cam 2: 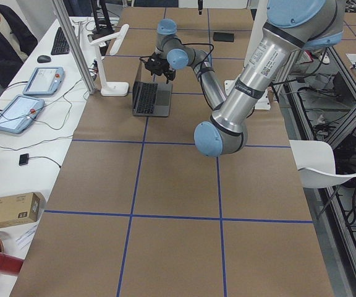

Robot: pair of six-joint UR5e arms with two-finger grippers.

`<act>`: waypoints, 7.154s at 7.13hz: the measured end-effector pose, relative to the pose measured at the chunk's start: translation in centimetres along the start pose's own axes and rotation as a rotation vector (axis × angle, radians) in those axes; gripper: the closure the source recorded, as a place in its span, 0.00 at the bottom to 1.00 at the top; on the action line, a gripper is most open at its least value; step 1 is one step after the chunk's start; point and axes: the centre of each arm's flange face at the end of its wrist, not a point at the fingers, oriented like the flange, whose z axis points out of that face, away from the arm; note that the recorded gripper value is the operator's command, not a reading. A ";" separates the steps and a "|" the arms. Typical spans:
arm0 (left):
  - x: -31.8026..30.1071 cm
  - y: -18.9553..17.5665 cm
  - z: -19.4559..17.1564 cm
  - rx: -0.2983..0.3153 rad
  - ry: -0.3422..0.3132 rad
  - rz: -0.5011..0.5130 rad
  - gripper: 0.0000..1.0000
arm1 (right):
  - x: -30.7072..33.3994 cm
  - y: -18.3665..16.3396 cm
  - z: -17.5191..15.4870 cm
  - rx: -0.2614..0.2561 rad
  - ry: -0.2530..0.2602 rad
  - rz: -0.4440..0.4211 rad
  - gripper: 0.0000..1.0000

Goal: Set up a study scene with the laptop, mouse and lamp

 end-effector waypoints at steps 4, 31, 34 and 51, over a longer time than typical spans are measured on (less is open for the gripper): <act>-5.6 -3.1 -1.1 0.017 -0.073 0.238 0.00 | -0.1 -0.3 -0.1 -0.001 0.003 0.002 0.00; -24.1 -26.1 -8.5 0.003 -0.279 1.100 0.00 | 3.4 9.4 2.6 -0.088 -0.081 0.131 0.00; -24.2 -25.8 -8.7 -0.015 -0.270 1.104 0.00 | 5.7 12.9 4.6 -0.097 -0.179 0.166 0.00; -26.1 -28.8 -9.1 -0.011 -0.295 1.152 0.00 | 3.2 12.3 8.3 -0.305 -0.338 0.003 0.00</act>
